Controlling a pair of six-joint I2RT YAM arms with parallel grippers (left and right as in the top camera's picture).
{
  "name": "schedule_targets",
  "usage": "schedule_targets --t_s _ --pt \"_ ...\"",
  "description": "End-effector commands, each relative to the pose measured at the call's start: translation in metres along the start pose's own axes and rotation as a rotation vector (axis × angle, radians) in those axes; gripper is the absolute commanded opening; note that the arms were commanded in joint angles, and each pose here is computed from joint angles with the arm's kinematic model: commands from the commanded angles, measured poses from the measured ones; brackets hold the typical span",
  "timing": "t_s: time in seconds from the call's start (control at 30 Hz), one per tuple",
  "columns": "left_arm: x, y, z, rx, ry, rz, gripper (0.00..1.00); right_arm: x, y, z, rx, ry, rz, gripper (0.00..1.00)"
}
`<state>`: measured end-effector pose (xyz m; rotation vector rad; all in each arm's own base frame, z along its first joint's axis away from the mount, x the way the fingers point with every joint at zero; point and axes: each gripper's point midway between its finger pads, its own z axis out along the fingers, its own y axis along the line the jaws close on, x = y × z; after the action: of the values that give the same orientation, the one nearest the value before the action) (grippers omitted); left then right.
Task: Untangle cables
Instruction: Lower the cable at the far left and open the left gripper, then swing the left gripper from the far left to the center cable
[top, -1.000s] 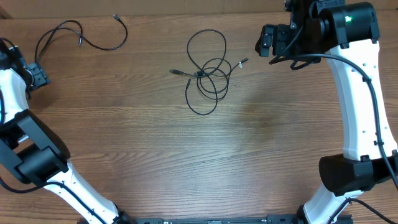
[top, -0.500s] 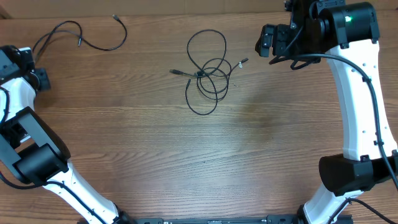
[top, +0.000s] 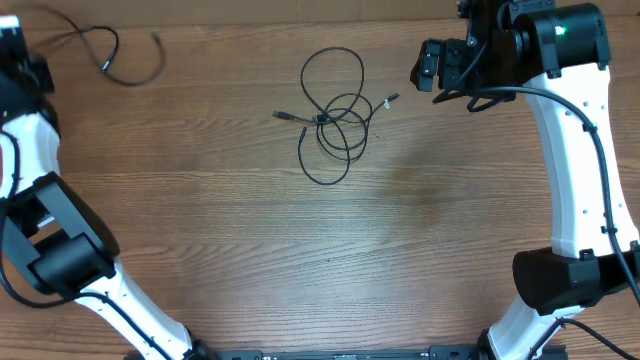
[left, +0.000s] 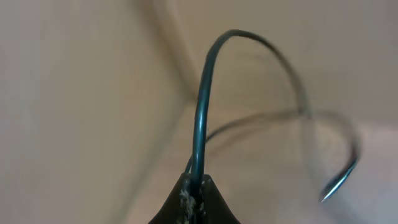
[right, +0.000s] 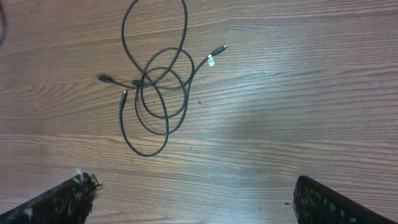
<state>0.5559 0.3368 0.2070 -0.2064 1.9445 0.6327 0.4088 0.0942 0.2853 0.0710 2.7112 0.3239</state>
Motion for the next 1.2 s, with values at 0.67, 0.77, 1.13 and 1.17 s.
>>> schedule_targets --t_s 0.67,0.77,1.13,1.17 --pt "0.015 -0.074 -0.028 0.254 0.200 -0.094 0.42 -0.002 -0.001 -0.002 0.003 -0.011 -0.001 1.00" --pt "-0.019 -0.075 -0.048 0.310 0.133 -0.172 0.46 -0.002 -0.001 -0.002 0.003 -0.011 -0.001 1.00" --pt "-0.080 -0.180 -0.197 1.060 0.438 -0.820 0.60 -0.002 -0.001 -0.002 0.003 -0.011 -0.001 1.00" --pt "-0.072 -0.195 -0.208 1.092 0.514 -0.828 0.56 -0.002 -0.001 -0.002 0.003 -0.011 -0.001 1.00"
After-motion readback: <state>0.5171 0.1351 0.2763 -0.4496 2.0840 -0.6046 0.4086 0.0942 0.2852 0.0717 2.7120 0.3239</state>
